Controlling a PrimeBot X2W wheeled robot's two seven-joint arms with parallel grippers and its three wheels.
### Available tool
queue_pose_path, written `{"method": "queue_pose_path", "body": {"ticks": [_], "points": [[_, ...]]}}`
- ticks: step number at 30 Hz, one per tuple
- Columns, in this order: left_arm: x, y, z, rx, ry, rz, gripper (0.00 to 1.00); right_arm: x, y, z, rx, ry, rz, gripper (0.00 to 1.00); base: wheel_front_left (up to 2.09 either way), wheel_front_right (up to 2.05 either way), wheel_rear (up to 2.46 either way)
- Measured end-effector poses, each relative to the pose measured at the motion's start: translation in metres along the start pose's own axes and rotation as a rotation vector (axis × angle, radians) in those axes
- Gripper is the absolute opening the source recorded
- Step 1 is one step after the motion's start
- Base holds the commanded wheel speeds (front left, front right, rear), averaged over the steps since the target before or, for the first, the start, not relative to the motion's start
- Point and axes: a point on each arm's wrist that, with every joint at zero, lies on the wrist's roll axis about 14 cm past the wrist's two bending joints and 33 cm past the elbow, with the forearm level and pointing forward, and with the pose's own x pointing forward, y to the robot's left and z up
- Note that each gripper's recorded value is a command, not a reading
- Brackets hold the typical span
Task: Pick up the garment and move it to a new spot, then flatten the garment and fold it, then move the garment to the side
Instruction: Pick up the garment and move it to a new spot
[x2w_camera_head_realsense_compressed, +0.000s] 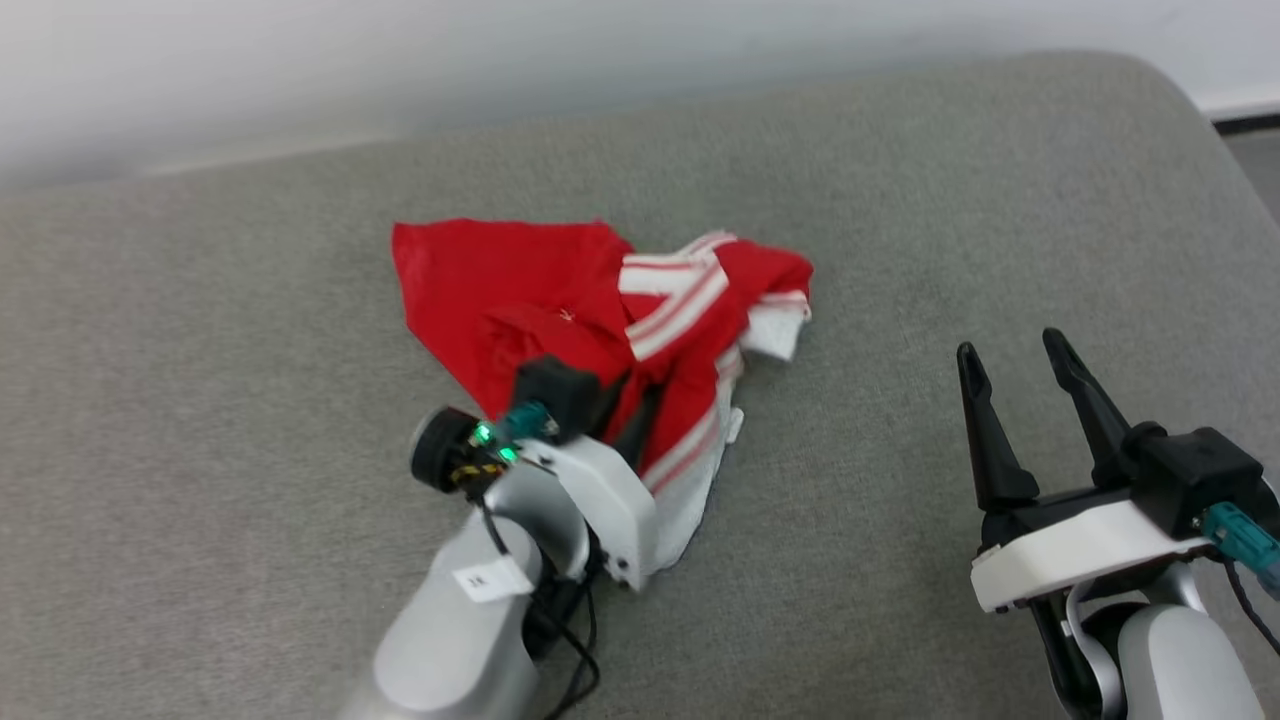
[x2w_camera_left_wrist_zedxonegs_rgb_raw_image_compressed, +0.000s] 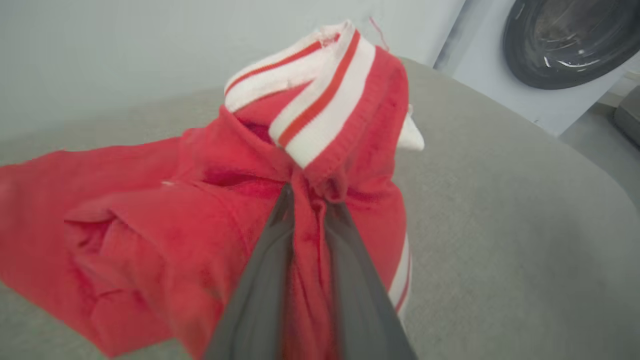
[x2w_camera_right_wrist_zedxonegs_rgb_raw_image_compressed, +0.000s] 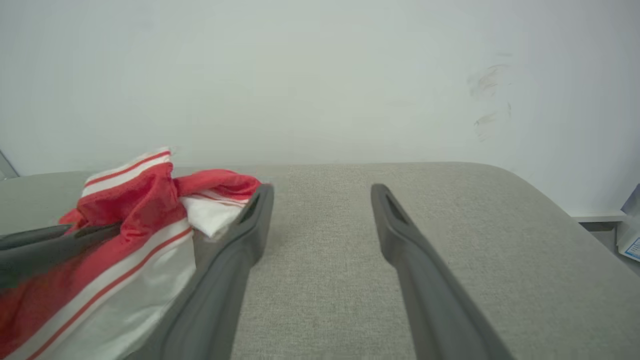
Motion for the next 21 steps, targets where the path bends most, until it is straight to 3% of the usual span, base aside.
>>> {"method": "queue_pose_path", "body": {"ticks": [6,7,8,9,15,21], "points": [[-0.001,-0.037,-0.082,-0.033,0.208,-0.121,0.0,0.01,-0.01,-0.021,0.001,0.043,-0.026,1.0,0.0,0.0,0.0],[-0.001,-0.041,-0.088,-0.034,0.22,-0.137,0.17,0.011,-0.012,-0.025,-0.001,0.05,-0.031,1.0,0.0,0.0,0.0],[-0.001,-0.044,-0.091,-0.036,0.225,-0.149,0.62,0.012,-0.014,-0.028,-0.001,0.055,-0.036,1.0,0.0,0.0,0.0],[-0.002,-0.046,-0.093,-0.035,0.222,-0.155,1.0,0.012,-0.014,-0.03,-0.001,0.06,-0.036,1.0,0.0,0.0,0.0],[-0.006,-0.051,-0.057,-0.008,0.077,-0.162,1.0,0.015,-0.007,-0.022,0.003,0.034,-0.015,1.0,0.0,0.0,0.0],[-0.022,-0.042,-0.002,0.001,-0.11,-0.072,1.0,0.003,0.005,-0.008,0.0,0.014,0.014,1.0,0.0,0.0,0.0]]}}
